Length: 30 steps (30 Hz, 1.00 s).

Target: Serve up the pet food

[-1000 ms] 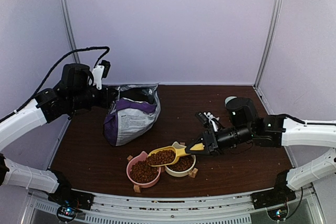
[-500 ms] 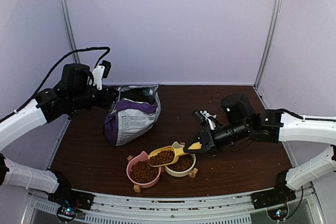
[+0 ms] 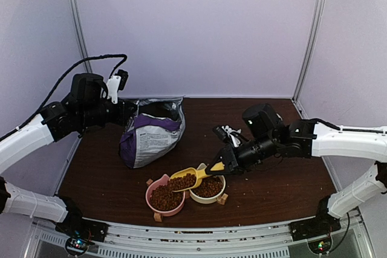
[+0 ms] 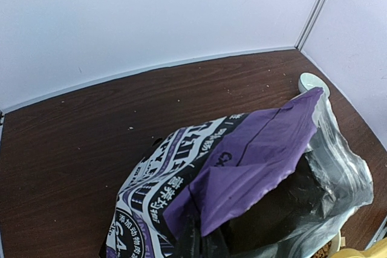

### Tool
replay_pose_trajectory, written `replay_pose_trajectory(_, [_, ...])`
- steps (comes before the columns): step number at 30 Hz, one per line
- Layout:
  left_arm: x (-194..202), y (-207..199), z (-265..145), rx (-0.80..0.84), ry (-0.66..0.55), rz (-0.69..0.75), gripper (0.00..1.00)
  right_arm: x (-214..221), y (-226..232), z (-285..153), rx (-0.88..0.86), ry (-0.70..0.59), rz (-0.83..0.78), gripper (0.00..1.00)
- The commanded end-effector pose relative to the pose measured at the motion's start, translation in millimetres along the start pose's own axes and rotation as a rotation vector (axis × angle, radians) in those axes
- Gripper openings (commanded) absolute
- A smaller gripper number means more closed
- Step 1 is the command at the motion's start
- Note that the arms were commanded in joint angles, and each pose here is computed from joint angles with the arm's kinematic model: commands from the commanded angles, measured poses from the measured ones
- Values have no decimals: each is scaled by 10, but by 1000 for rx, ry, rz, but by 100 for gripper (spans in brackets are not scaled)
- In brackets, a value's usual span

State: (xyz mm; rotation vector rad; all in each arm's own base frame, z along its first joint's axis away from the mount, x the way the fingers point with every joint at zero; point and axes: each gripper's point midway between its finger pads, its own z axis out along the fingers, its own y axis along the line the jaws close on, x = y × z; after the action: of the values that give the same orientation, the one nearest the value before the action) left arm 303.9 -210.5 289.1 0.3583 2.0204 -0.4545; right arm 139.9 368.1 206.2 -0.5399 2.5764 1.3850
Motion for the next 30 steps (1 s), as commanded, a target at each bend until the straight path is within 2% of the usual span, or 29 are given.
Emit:
replay_pose_trajectory(1, [215,102,-22,-28,68,10,0,-105,121,15,7,-15,-57,20])
replay_pose_trajectory(19, [228,102,4,-28,73,13,0,-43,77,103,177,73,-151,20])
replay_pose_trajectory(30, [202,65,23,-12,71,12,0,-56,117,-17,300,100,-308,19])
